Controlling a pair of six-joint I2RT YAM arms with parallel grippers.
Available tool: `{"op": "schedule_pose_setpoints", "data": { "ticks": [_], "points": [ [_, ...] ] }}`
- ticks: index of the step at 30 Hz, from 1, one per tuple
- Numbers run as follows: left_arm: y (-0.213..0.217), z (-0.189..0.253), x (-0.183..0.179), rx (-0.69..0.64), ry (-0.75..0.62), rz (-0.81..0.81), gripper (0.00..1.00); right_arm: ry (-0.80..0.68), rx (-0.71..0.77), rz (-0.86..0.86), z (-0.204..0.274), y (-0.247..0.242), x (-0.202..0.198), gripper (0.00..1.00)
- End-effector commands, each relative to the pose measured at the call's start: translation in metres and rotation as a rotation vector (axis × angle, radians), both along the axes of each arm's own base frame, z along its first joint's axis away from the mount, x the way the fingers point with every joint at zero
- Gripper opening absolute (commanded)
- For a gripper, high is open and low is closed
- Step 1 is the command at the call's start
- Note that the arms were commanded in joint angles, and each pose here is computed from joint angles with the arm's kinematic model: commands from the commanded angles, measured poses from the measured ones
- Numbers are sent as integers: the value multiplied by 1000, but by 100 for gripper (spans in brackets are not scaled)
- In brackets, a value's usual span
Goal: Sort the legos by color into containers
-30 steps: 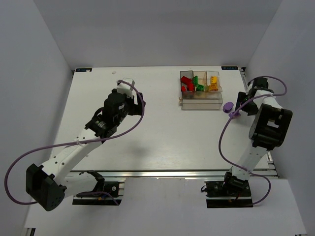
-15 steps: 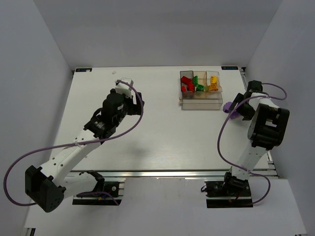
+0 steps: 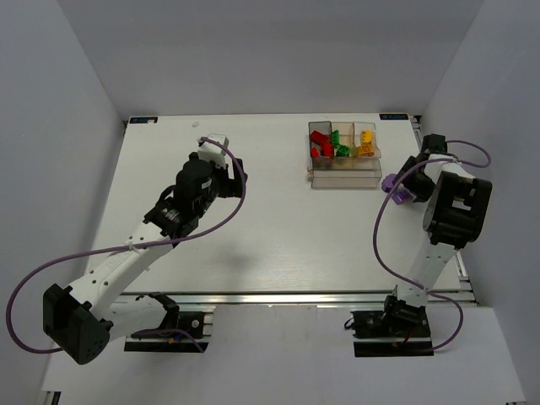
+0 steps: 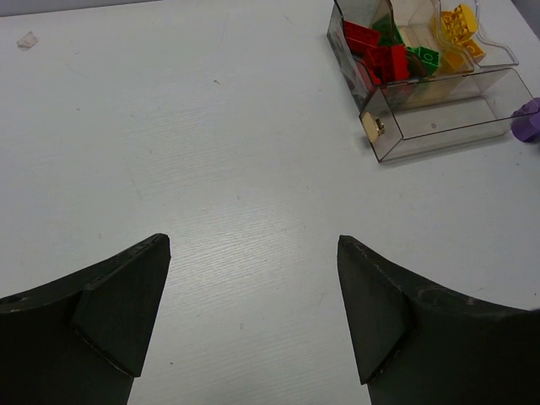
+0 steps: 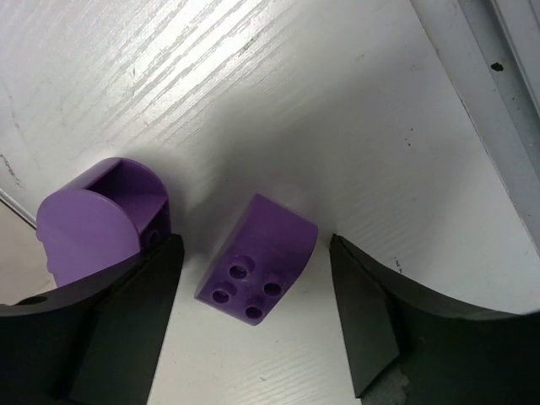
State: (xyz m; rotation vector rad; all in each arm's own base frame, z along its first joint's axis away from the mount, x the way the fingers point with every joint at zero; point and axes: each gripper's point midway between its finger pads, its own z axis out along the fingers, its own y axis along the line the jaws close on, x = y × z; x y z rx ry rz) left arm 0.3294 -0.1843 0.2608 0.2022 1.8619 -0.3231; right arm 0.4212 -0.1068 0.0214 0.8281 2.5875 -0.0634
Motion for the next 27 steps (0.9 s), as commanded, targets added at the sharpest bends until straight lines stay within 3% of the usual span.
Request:
{"op": "schedule_pose_setpoints", "data": {
  "ticks": [1, 3, 5, 6, 8, 11, 13, 15, 18, 19, 20, 22, 27],
  "points": [
    [4, 1, 0, 8, -8, 14, 90, 9, -21, -25, -1, -3, 2, 74],
    [4, 2, -1, 9, -10, 14, 90, 20, -15, -20, -5, -2, -2, 68],
    [5, 2, -1, 7, -11, 16, 90, 23, -3, -10, -6, 0, -5, 51],
    [5, 2, -1, 8, -11, 15, 90, 20, -5, -4, -5, 1, -6, 36],
    [5, 3, -1, 10, -14, 18, 90, 29, -6, -5, -7, 0, -13, 22],
    [6, 2, -1, 12, -15, 22, 90, 35, -10, -6, -5, -2, -23, 14],
    [7, 1, 0, 14, -14, 25, 90, 21, -5, 12, 5, -4, -26, 0],
    [7, 1, 0, 14, -14, 26, 90, -8, 3, 74, 20, 0, -27, 0],
    [5, 0, 0, 13, -10, 16, 90, -93, 83, 354, 46, 31, -23, 0],
    [4, 1, -1, 7, -11, 11, 90, -156, 182, 468, 59, 55, -19, 0],
    [3, -1, -1, 7, -7, 7, 90, -158, 188, 634, 66, 67, -26, 0],
    [1, -2, -1, 6, -3, -1, 90, -228, 221, 750, 85, 85, -18, 0],
    [2, -7, 1, 14, 3, 8, 89, -392, 62, 977, 111, 109, 14, 0]
  ]
}}
